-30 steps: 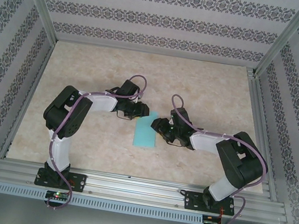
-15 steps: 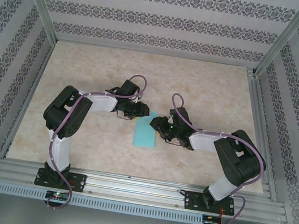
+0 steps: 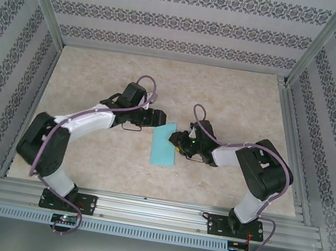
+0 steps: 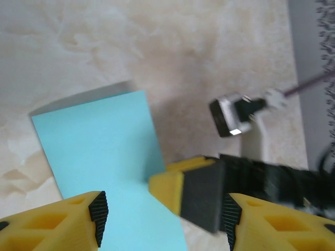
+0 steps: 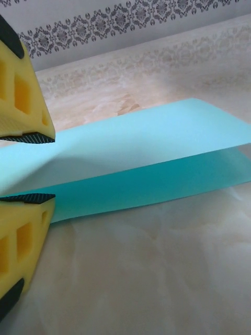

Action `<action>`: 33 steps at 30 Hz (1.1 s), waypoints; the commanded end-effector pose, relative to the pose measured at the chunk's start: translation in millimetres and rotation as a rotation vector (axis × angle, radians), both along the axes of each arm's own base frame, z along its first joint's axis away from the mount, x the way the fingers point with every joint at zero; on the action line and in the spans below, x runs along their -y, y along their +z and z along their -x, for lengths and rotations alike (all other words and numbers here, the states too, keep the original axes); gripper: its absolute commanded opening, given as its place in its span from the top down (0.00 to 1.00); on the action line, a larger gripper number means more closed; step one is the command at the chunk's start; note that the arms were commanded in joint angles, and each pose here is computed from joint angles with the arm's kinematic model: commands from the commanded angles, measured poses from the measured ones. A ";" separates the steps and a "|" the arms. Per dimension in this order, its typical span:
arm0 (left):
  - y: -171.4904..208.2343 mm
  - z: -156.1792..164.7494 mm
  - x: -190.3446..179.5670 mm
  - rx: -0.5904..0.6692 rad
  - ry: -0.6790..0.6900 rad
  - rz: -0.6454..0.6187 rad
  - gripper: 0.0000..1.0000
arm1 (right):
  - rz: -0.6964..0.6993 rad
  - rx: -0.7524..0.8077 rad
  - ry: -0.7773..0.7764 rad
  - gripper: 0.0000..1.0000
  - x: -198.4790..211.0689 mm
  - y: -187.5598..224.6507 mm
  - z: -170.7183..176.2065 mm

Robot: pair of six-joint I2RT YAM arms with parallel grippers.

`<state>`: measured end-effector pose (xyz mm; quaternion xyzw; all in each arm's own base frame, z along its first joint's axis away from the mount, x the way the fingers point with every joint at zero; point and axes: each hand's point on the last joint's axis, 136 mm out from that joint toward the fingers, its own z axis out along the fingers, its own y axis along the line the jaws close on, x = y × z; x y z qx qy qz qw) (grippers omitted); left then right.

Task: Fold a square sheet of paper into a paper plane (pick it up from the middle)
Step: Third fold the triangle at the center of the table.

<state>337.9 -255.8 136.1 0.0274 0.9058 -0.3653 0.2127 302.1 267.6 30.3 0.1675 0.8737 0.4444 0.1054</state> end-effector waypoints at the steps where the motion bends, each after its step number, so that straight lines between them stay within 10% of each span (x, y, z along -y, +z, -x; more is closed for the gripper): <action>1: -15.1 40.9 -3.9 -0.013 -0.086 -0.070 0.36 | -0.043 0.040 0.044 0.69 -6.7 9.5 -9.3; 11: -19.8 105.3 7.9 0.079 -0.224 -0.173 0.33 | -0.071 0.057 0.111 0.73 -9.9 9.7 -23.8; 33: -71.9 142.9 53.8 0.476 -0.669 -0.925 0.25 | -0.061 0.013 -0.064 0.87 2.6 8.0 -20.2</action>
